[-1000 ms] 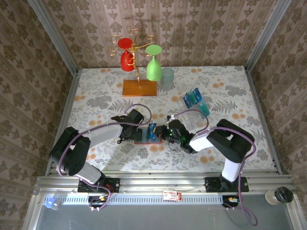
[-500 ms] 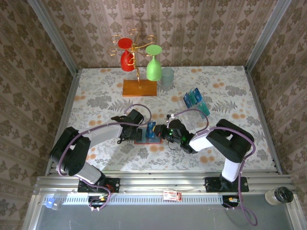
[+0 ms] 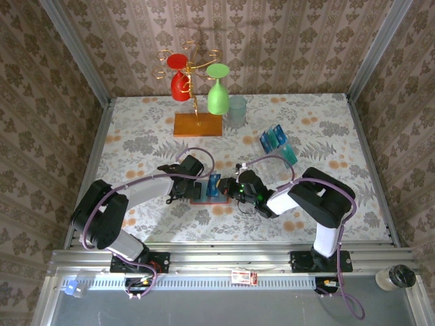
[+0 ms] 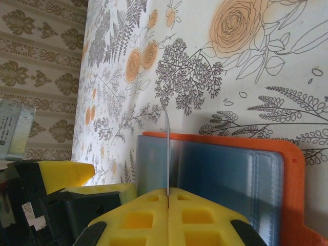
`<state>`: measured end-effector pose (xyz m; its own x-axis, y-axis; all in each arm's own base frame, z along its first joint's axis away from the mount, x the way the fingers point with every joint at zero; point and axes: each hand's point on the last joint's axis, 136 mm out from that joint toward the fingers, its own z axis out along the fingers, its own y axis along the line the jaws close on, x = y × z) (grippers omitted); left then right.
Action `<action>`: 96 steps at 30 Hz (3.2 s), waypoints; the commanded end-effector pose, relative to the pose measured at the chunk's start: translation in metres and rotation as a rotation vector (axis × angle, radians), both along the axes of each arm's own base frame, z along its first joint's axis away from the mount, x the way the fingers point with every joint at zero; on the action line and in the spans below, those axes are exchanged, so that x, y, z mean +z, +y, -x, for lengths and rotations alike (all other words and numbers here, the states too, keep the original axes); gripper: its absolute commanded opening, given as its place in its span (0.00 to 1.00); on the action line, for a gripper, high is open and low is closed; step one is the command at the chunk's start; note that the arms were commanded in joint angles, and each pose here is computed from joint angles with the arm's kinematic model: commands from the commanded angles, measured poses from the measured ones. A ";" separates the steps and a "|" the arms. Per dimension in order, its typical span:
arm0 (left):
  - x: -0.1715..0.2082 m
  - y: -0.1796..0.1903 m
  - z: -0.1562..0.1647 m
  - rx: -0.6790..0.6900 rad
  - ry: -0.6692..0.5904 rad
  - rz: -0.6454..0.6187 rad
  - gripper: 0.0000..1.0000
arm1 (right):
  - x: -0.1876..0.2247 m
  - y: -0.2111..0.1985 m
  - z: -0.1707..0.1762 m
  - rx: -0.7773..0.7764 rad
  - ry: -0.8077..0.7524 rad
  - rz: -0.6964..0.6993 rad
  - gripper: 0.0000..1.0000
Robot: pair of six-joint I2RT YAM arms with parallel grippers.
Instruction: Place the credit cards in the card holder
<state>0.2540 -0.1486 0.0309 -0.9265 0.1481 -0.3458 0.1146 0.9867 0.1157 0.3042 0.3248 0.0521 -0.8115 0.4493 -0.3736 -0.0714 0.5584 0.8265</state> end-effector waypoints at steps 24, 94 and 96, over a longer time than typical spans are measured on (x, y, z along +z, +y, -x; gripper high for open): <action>-0.007 0.010 0.012 0.013 0.032 -0.036 1.00 | -0.008 0.013 0.008 0.020 0.014 -0.009 0.00; -0.002 0.006 0.008 0.024 0.011 -0.010 1.00 | -0.041 0.018 0.028 0.158 0.254 0.177 0.28; 0.001 0.006 0.007 0.031 0.006 -0.003 1.00 | -0.030 0.016 0.026 0.173 0.243 0.193 0.35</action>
<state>0.2541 -0.1479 0.0310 -0.9278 0.1305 -0.3496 0.0969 0.9890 0.1119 0.2911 0.3559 0.0378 -0.9179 0.3040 -0.2548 -0.0105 0.6236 0.7817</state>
